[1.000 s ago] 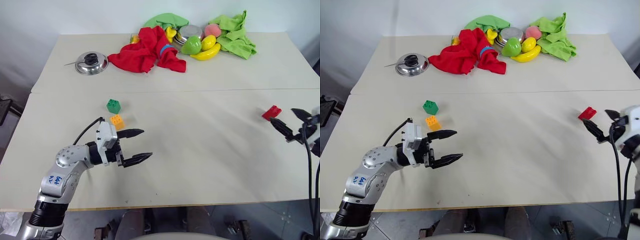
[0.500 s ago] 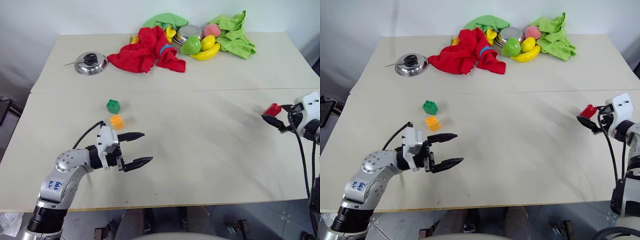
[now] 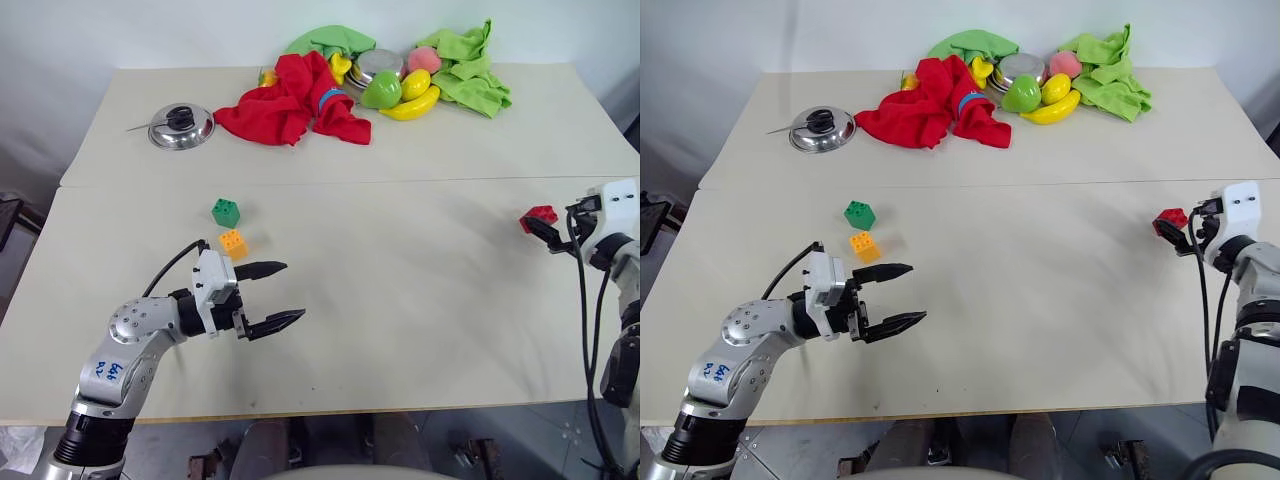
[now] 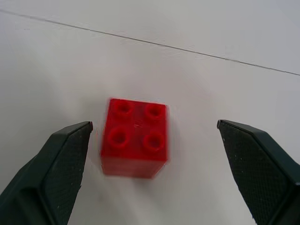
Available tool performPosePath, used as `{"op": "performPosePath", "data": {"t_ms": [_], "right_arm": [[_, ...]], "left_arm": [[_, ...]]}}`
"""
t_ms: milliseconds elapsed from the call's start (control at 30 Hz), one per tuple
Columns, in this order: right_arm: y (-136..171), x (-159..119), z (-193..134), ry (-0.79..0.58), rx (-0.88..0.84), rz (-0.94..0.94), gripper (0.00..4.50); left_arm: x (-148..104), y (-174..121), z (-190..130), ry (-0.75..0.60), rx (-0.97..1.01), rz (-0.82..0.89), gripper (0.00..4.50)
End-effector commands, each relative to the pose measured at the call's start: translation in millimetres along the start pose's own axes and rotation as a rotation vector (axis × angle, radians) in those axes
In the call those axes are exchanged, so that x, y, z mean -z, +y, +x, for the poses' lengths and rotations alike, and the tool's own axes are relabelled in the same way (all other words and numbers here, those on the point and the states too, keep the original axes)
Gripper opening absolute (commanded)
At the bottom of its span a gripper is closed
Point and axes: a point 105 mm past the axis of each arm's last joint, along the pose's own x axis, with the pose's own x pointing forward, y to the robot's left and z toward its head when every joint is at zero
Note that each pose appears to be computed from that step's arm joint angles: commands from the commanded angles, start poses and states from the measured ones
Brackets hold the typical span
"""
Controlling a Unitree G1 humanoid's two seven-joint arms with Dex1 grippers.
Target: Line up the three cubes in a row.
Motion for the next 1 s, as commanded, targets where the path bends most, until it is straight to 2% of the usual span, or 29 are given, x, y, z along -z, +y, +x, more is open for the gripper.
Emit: {"op": "performPosePath", "data": {"t_ms": [33,233,433,533,767,867,1000], "right_arm": [[-9,-11,-4,-0.037,0.039,-0.002,4.50],[-20,-9,-6,-0.023,0.128,0.003,4.50],[-17,-5,-5,-0.024,0.104,0.062,4.50],[-13,-7,-4,-0.040,0.071,0.068,3.81],[-6,-12,-3,-0.047,0.005,0.067,1.48],[25,-47,-5,-0.150,-0.287,-0.019,1.48],[86,-62,-21,-0.107,-0.782,-0.256,1.48]], "left_arm": [[-7,-5,3,-0.022,0.028,0.035,4.47],[-8,-2,3,-0.020,0.035,0.047,4.47],[-7,-2,2,-0.032,0.039,0.045,4.47],[-9,-5,2,-0.054,0.057,0.042,4.50],[-10,-8,0,-0.094,0.077,0.045,4.50],[-10,-8,-4,-0.100,0.076,0.042,4.50],[-9,-5,-9,-0.084,0.080,0.043,4.50]]}}
